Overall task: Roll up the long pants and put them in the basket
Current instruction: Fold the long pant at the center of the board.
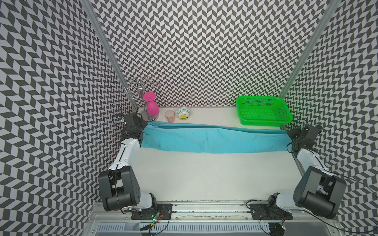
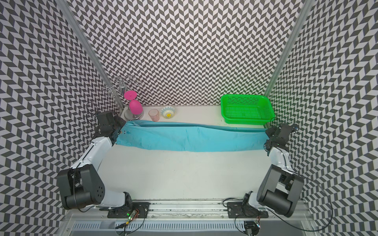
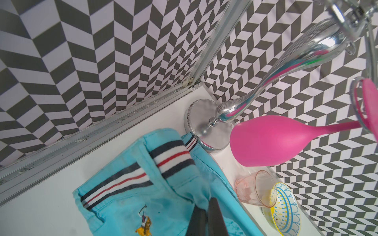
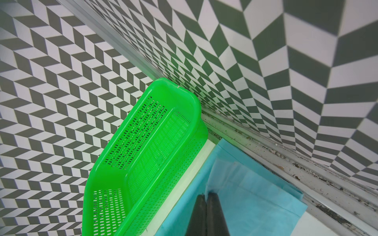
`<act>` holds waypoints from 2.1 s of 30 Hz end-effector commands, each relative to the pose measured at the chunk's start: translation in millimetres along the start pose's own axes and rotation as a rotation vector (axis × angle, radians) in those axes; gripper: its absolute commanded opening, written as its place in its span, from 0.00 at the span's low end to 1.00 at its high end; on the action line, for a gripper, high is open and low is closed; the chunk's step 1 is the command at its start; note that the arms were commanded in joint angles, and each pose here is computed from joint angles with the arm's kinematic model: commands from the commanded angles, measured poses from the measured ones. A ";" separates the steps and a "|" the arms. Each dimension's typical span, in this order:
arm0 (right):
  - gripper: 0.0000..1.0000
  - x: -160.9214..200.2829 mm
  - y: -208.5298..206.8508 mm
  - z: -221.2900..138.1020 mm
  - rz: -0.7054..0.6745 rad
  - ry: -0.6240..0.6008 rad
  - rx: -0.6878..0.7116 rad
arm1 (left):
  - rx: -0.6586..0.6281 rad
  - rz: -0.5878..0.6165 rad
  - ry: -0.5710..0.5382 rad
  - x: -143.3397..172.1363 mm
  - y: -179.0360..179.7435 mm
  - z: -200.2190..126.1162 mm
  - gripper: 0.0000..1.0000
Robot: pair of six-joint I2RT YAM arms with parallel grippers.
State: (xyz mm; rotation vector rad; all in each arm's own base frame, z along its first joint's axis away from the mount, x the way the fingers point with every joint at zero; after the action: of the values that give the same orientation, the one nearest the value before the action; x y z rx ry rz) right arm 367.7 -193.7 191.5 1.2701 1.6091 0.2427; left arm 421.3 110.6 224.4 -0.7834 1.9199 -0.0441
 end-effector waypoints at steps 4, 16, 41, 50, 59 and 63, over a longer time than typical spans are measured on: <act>0.00 -15.2 22.2 9.4 -0.012 -0.092 -0.032 | 0.000 -0.013 -0.087 -25.4 -7.3 14.5 0.00; 0.00 -0.8 5.3 30.1 0.008 -0.090 0.040 | -0.009 -0.012 -0.048 -4.2 -4.3 51.1 0.00; 0.00 18.9 4.7 62.7 0.001 -0.049 0.048 | -0.009 0.005 0.000 25.2 -10.1 97.2 0.00; 0.06 26.8 10.4 71.2 -0.008 -0.018 0.035 | 0.007 0.021 0.019 33.5 -16.3 110.4 0.19; 0.53 25.1 33.9 54.9 -0.034 0.042 -0.042 | -0.004 0.049 -0.015 18.6 -27.6 87.8 0.55; 0.53 29.9 48.3 37.3 -0.058 0.099 -0.120 | 0.017 0.067 -0.032 12.1 -35.7 65.3 0.60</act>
State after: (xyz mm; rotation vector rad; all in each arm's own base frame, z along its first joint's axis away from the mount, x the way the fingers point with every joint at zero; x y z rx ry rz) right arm 427.0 -177.9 156.7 1.2458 1.7026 0.2879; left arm 498.8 100.3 163.2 -0.7403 1.9646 -0.0208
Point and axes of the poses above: each gripper's point midway between its finger pads, its own z axis out along the fingers, its own y axis along the line the jaws close on, x = y × z, the point moved 2 cm from there along -z, back along the fingers, and after that the axes turned 12 degrees about z, right-handed, at the moved point
